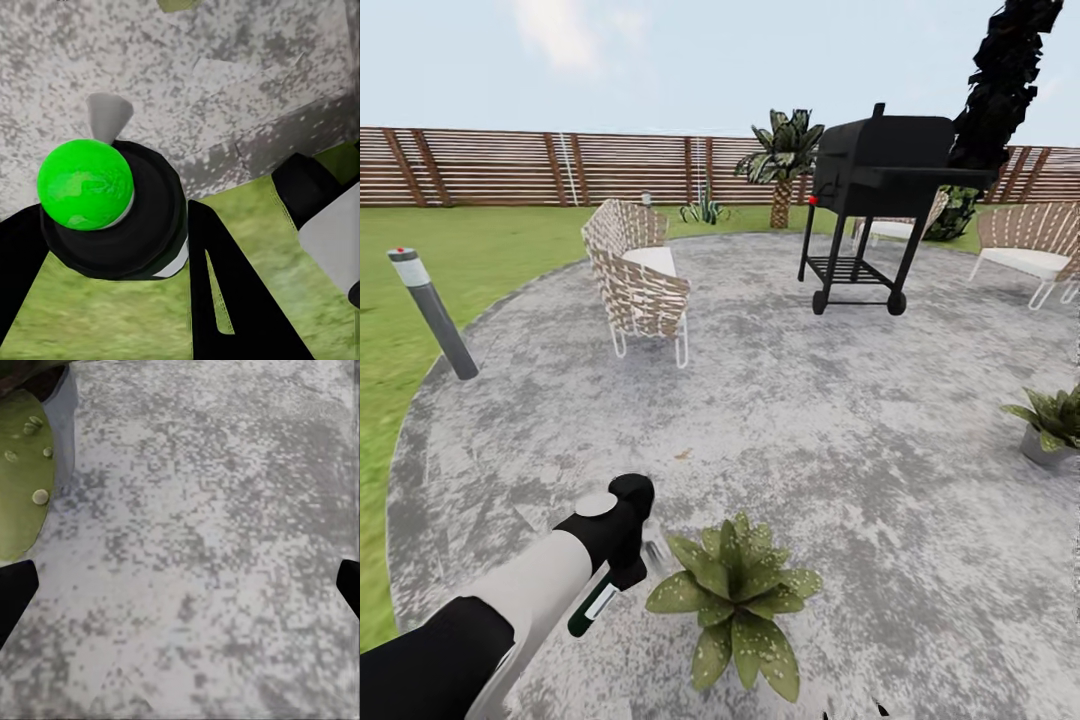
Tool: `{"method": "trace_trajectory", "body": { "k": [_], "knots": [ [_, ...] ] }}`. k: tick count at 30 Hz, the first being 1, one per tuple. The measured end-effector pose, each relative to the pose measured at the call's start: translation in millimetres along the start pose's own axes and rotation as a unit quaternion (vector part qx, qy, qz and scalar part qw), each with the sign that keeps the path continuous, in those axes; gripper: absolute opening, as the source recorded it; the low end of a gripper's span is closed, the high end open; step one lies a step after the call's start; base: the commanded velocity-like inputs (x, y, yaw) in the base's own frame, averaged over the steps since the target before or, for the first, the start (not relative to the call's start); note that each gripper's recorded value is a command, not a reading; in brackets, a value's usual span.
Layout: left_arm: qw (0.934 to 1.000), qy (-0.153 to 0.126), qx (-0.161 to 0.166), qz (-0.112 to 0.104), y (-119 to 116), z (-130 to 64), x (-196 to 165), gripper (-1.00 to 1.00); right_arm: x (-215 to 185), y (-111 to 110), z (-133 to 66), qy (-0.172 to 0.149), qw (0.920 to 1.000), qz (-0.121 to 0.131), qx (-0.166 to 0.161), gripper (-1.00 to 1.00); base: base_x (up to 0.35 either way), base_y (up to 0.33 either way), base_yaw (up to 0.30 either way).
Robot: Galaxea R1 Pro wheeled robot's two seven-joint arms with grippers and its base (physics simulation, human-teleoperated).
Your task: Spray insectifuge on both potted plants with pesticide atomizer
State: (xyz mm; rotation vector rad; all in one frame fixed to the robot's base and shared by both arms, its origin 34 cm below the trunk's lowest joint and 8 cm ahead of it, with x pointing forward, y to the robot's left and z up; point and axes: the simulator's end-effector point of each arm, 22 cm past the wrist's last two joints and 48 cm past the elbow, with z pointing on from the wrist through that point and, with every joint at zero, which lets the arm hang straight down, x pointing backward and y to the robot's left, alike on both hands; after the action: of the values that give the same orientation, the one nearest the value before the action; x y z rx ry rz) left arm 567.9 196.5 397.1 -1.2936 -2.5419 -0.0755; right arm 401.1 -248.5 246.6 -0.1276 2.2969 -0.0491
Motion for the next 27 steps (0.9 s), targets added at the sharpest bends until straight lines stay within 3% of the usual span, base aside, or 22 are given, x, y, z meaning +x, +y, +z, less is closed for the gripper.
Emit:
{"method": "trace_trajectory", "body": {
  "k": [8,13,22,25,27],
  "knots": [
    [1.0000,0.000,0.002,0.000,-1,0.5,0,-1.00,0,0,-0.1,0.001,1.0000,0.000,0.000,1.00,-0.054,0.232,0.000],
    [1.0000,0.004,0.007,0.001,-4,6.1,0,-1.00,3,0,-0.4,0.004,1.0000,0.000,0.000,1.00,0.000,0.047,0.000],
    [0.9997,0.006,0.023,0.010,-25,17.9,-4,-1.00,6,1,-0.7,0.007,1.0000,0.000,-0.001,1.00,0.000,0.001,0.000],
    [0.9990,0.001,0.038,0.024,-51,24.7,-13,-1.00,6,1,-0.7,0.007,1.0000,0.000,-0.001,1.00,0.000,0.000,0.000],
    [0.9990,0.003,0.034,0.029,-56,31.4,-13,-1.00,6,1,-0.7,0.007,1.0000,0.000,-0.001,1.00,0.000,0.000,0.000]
  ]
}}
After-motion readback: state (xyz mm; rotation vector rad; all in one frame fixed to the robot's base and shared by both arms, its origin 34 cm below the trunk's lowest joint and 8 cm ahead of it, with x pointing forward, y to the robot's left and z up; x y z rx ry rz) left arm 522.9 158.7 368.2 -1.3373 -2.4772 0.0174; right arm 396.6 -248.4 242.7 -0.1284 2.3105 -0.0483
